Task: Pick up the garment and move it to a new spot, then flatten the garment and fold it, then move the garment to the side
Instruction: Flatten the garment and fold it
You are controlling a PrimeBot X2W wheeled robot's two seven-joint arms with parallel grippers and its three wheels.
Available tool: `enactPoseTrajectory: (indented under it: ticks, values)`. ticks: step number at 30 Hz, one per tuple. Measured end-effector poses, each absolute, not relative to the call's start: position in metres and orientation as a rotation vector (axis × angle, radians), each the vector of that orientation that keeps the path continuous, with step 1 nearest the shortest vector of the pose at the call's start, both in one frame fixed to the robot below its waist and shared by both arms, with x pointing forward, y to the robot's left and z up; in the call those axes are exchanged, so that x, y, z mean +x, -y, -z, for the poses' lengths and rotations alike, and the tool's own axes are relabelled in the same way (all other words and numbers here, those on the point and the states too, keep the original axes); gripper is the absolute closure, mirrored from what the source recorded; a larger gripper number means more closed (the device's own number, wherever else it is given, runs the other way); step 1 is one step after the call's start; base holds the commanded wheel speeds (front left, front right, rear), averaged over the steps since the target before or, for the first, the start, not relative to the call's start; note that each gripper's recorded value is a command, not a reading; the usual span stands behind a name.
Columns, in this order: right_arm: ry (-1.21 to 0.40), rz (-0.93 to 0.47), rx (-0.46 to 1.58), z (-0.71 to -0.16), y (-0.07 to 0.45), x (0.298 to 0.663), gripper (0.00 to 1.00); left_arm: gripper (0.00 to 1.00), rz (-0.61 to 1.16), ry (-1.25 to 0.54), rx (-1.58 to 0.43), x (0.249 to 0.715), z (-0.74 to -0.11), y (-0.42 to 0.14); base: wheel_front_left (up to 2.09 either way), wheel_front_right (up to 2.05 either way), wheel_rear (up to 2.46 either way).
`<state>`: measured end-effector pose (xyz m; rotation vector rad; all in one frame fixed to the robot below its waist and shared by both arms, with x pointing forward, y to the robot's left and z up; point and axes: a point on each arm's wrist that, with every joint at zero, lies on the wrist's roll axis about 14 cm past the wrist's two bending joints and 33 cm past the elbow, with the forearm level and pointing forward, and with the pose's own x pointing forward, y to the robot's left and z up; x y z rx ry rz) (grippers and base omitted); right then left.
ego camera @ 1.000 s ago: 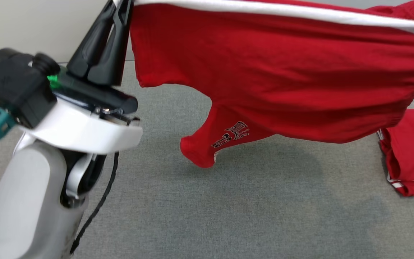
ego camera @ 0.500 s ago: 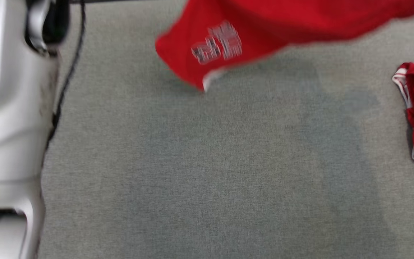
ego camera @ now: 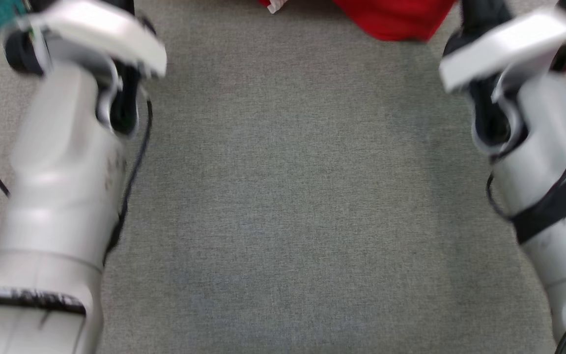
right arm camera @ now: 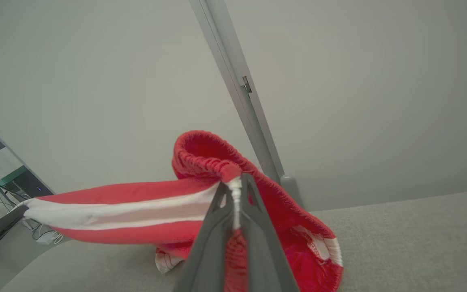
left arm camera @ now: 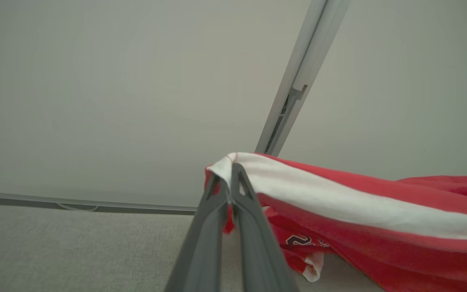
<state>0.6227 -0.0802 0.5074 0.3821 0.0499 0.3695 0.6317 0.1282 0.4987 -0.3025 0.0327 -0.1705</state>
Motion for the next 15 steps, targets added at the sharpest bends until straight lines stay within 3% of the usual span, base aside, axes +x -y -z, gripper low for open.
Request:
enactPoseTrajectory:
  ticks: [6, 15]
  values:
    - [-0.248, -0.356, 0.449, -0.411, 0.069, 0.561, 1.0, 1.0, 0.06, -0.216, -0.409, 0.568, -0.408, -0.148, 0.0, 0.0, 0.0]
    - [-0.256, -0.367, 0.549, -0.412, 0.076, 0.479, 1.0, 1.0, 0.023, -0.194, -0.428, 0.487, -0.403, -0.16, 0.0, 0.0, 0.0]
